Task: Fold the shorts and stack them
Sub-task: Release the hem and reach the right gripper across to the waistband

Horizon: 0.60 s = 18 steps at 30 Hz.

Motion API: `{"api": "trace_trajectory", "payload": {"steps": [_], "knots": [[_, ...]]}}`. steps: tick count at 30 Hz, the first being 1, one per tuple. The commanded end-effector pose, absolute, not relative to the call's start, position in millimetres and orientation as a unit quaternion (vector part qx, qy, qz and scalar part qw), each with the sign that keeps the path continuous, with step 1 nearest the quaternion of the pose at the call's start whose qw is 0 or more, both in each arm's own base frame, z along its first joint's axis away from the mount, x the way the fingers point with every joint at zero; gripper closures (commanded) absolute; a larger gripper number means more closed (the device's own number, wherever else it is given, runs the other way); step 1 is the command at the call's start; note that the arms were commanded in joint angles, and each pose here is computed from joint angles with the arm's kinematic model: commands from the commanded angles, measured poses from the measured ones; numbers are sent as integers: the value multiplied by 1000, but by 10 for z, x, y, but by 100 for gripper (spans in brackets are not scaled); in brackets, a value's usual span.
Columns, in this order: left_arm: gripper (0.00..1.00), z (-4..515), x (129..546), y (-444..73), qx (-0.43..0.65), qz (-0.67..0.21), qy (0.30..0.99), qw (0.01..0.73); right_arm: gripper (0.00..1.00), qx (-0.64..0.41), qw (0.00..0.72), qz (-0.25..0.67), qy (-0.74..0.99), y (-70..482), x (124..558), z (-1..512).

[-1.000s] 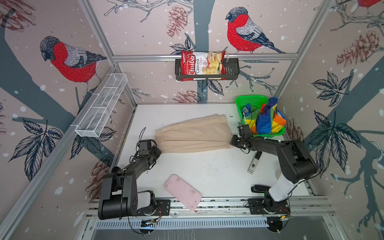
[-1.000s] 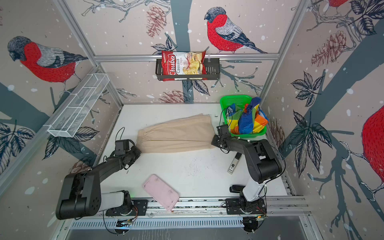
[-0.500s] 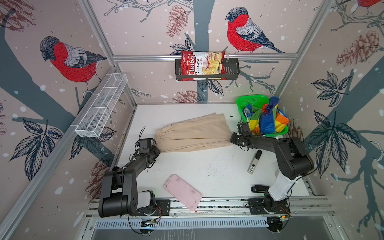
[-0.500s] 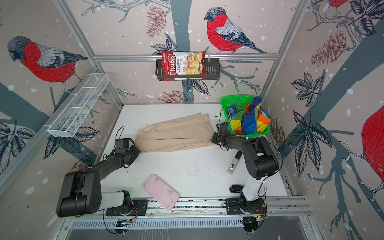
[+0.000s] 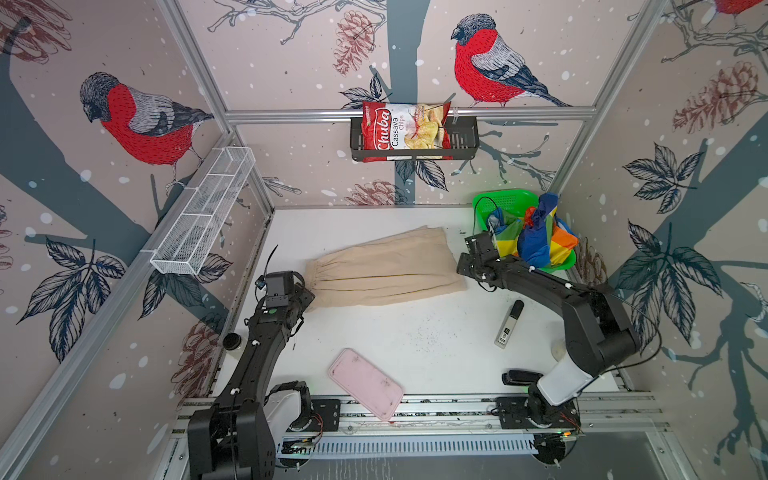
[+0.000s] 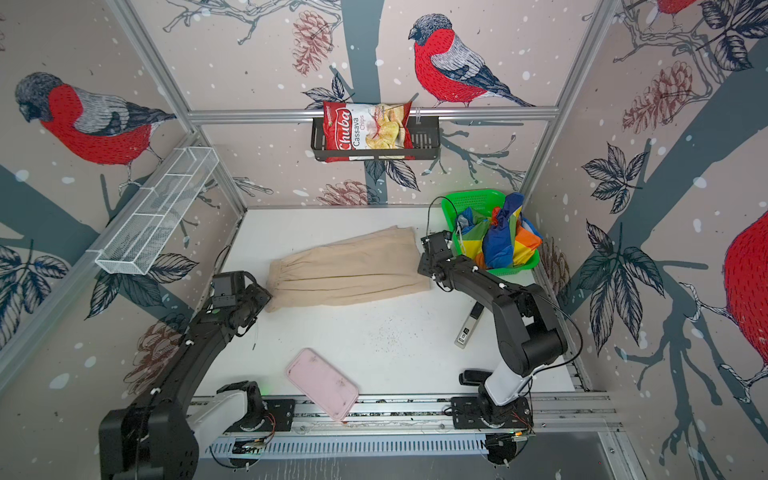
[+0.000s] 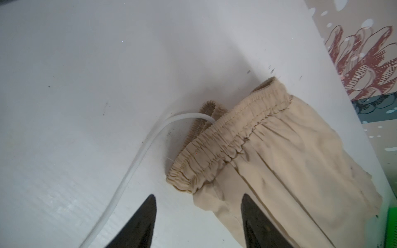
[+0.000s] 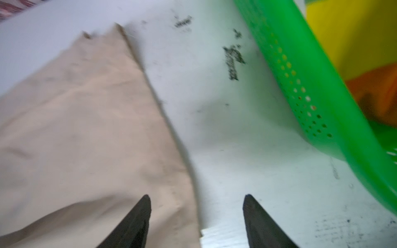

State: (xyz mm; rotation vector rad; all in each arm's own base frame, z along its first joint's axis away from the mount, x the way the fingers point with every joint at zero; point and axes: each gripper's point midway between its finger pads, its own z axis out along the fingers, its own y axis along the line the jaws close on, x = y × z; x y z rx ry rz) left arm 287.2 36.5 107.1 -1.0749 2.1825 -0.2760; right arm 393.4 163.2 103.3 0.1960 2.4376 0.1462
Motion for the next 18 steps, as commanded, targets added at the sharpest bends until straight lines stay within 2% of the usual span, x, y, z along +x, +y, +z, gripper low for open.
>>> {"api": "trace_trajectory", "payload": {"steps": [1, 6, 10, 13, 18], "knots": [[36, 1188, 2851, 425, -412, -94, 832, 358, 30, 35, 357, 23, 933, 1829, 3846, 1149], [34, 1101, 2883, 437, -411, -87, 837, 351, 30, -52, 339, 76, 936, 2710, 3674, 960], [31, 900, 2953, 323, -406, -117, 844, 330, 29, -105, 317, 94, 938, 3239, 3588, 626], [31, 784, 2955, 266, -416, -130, 846, 306, 29, -102, 289, 90, 948, 3311, 3590, 314], [32, 788, 2983, 271, -412, -125, 851, 299, 29, -57, 251, 52, 965, 2847, 3504, -33]]}}
